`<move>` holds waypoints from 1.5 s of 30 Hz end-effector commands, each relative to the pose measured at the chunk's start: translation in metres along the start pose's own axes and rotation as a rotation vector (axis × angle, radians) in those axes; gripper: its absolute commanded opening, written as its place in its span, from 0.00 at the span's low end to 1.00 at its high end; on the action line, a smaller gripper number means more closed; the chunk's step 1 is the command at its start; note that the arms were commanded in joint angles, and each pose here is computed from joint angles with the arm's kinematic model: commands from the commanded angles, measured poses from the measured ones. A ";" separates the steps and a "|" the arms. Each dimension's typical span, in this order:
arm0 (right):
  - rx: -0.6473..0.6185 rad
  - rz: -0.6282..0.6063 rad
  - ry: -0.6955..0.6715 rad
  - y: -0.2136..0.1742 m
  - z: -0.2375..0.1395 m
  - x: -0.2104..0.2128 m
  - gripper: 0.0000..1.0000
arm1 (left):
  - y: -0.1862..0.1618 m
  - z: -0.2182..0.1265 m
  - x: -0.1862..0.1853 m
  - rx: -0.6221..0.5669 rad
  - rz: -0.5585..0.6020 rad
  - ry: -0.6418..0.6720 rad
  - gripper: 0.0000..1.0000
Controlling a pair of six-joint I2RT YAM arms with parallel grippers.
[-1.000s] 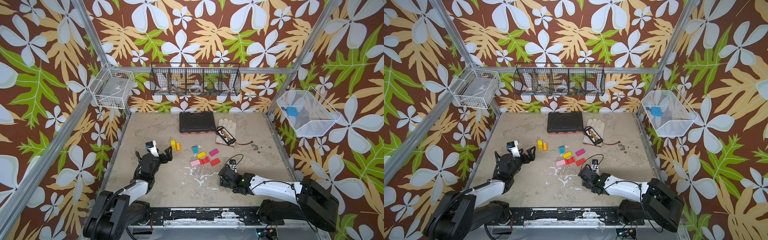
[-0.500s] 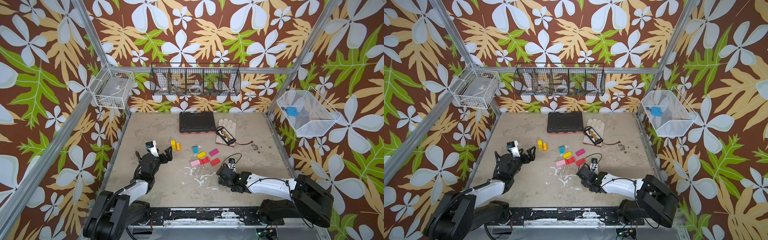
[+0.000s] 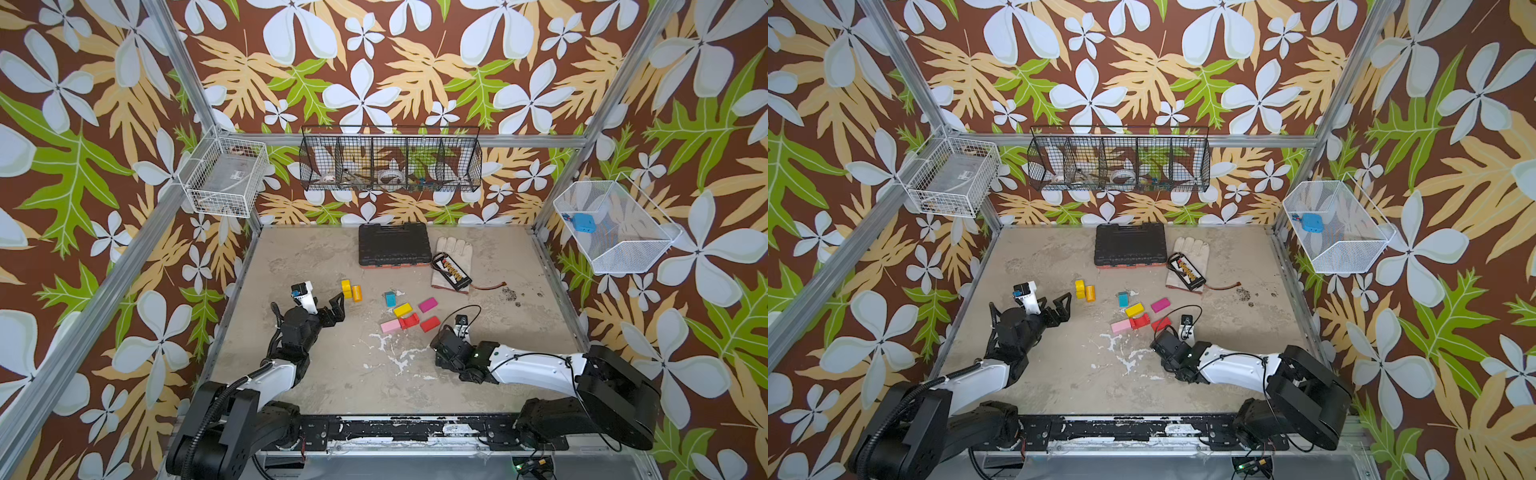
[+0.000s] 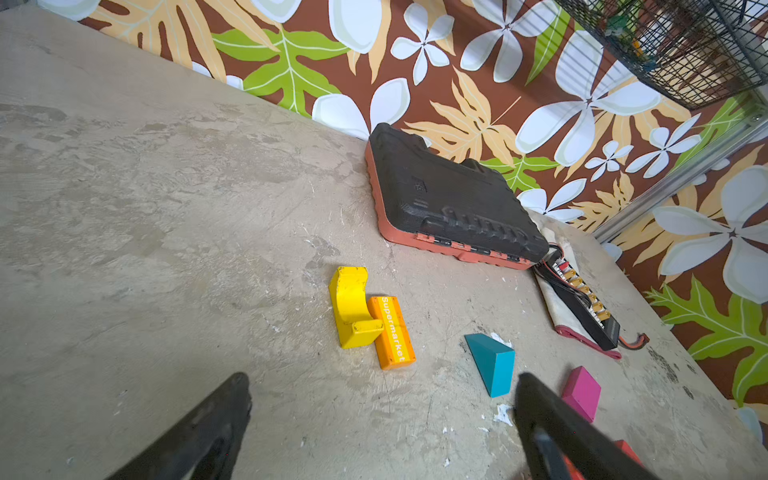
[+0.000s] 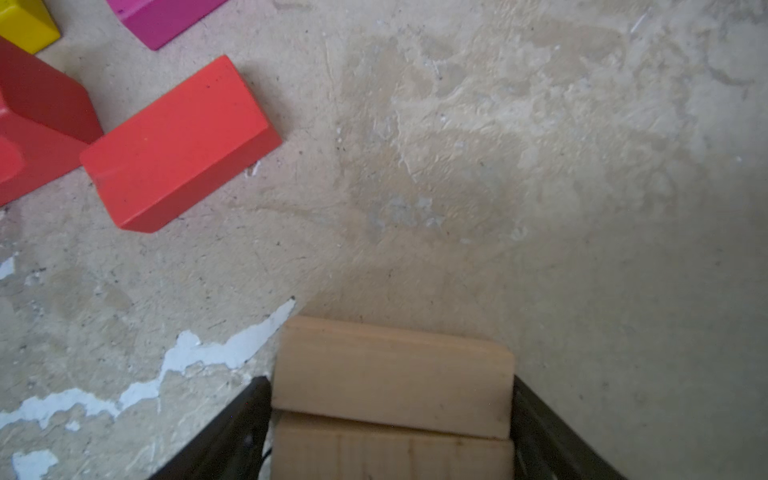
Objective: Build the wood block tower
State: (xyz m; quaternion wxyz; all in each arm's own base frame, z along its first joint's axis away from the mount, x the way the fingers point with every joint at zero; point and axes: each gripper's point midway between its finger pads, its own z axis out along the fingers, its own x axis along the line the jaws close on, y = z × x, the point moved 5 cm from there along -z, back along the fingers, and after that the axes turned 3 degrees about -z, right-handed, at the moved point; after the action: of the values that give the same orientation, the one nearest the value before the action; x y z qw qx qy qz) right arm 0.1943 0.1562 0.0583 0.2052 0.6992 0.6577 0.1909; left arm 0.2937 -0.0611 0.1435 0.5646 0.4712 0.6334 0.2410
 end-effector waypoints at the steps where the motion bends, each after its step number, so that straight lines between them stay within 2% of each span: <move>1: 0.017 0.002 0.009 -0.002 0.002 0.003 0.85 | 0.005 0.001 -0.002 -0.021 0.002 -0.008 1.00; 11: 0.017 -0.014 -0.028 -0.002 0.007 0.003 0.82 | 0.005 0.001 -0.003 -0.020 0.002 -0.008 1.00; 12: 0.013 -0.013 -0.031 -0.001 0.007 0.002 0.79 | 0.005 0.001 -0.002 -0.019 0.002 -0.008 1.00; 13: 0.006 -0.014 -0.039 -0.002 0.008 0.000 0.70 | 0.005 0.001 -0.002 -0.020 0.002 -0.008 1.00; 14: -0.004 -0.028 -0.032 0.000 0.008 0.002 0.66 | 0.005 0.001 -0.003 -0.018 0.002 -0.009 1.00; 19: -0.010 -0.057 -0.019 0.003 0.007 0.005 0.56 | 0.005 0.001 -0.003 -0.019 0.001 -0.009 1.00; 21: -0.013 -0.058 -0.015 0.002 0.006 0.004 0.56 | 0.005 0.001 -0.003 -0.019 0.001 -0.010 1.00; 33: 0.008 -0.070 0.020 -0.004 0.002 0.002 0.58 | 0.005 0.002 -0.003 -0.016 0.001 -0.007 1.00; 35: 0.012 -0.071 0.022 -0.006 0.002 0.002 0.62 | 0.005 0.002 -0.003 -0.014 0.001 -0.006 1.00; 38: 0.012 -0.071 0.018 -0.006 0.002 0.001 0.73 | 0.005 0.003 -0.002 -0.014 0.002 -0.005 1.00; 45: -0.013 -0.076 0.023 0.006 -0.013 0.001 0.84 | 0.005 0.003 -0.002 -0.014 0.001 -0.004 1.00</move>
State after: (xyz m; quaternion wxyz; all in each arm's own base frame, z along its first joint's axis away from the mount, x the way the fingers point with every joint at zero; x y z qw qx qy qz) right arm 0.1942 0.1620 0.0673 0.2028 0.6719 0.6820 0.2057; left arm 0.2950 -0.0615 0.1419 0.5602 0.4743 0.6356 0.2394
